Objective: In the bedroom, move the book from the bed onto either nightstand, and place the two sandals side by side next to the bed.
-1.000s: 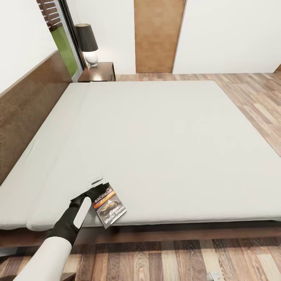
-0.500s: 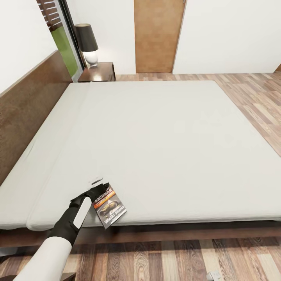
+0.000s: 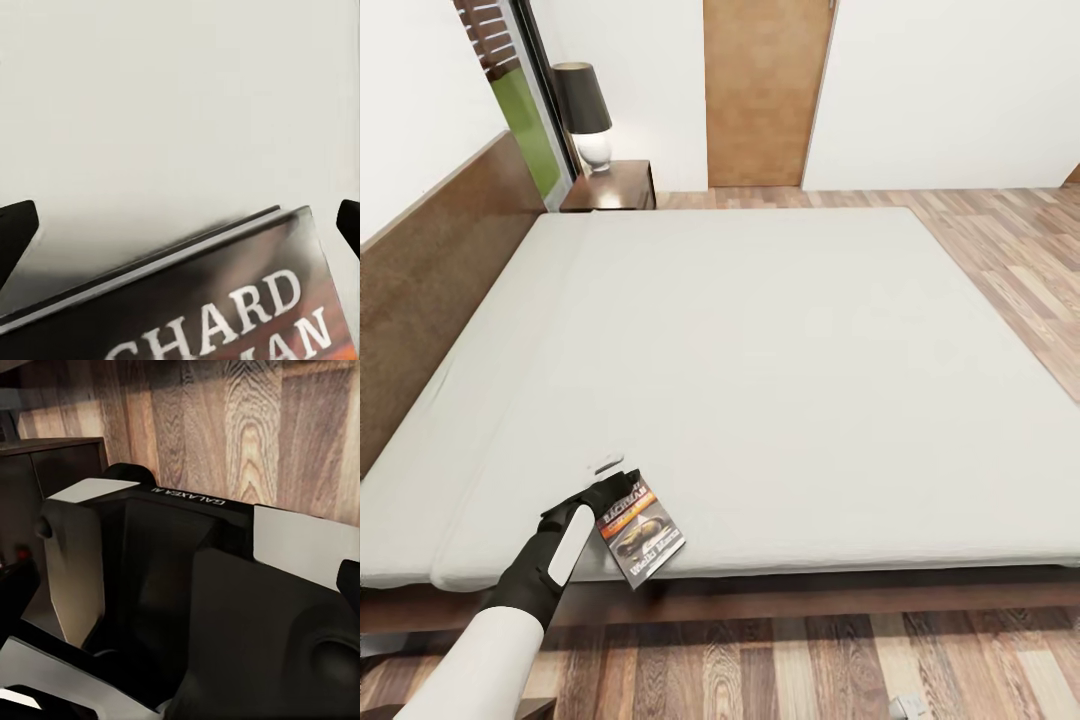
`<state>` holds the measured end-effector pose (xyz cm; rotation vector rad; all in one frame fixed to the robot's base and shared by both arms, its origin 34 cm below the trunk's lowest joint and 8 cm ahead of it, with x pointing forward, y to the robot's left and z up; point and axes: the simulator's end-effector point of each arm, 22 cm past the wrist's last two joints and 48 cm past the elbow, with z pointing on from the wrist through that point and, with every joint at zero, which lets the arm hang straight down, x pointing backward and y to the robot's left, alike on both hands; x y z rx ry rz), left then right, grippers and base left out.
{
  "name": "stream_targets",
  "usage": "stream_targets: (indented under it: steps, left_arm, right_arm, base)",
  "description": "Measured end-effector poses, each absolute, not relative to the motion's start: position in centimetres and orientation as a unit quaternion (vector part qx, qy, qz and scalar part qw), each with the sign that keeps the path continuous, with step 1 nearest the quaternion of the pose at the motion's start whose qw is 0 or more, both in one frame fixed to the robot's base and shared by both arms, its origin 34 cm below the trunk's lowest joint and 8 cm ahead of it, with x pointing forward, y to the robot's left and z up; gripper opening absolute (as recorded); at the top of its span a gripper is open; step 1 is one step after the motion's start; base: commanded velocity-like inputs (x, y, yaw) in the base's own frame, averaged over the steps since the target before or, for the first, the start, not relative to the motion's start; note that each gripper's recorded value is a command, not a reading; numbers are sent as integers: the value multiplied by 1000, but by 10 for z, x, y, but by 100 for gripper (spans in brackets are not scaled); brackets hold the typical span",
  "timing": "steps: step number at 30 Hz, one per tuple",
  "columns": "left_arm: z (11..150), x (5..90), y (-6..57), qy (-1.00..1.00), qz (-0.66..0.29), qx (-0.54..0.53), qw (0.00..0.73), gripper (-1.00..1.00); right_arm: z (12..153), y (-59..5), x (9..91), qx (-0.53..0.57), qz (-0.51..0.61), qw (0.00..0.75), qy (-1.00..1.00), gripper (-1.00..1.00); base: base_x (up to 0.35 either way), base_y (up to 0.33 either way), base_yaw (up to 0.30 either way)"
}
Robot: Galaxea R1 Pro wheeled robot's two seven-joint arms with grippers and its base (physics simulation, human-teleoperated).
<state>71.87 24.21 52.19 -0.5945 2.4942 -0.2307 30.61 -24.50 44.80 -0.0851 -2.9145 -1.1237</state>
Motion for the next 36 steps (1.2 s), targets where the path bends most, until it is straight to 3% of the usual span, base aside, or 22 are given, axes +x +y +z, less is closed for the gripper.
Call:
stream_targets:
  steps: [36]
  left_arm:
    - [580,719,242,930,-86,-223,279,100]
  right_arm:
    - [506,-245,307,-27,-360,8,-933,100]
  base:
    - [0,0,0]
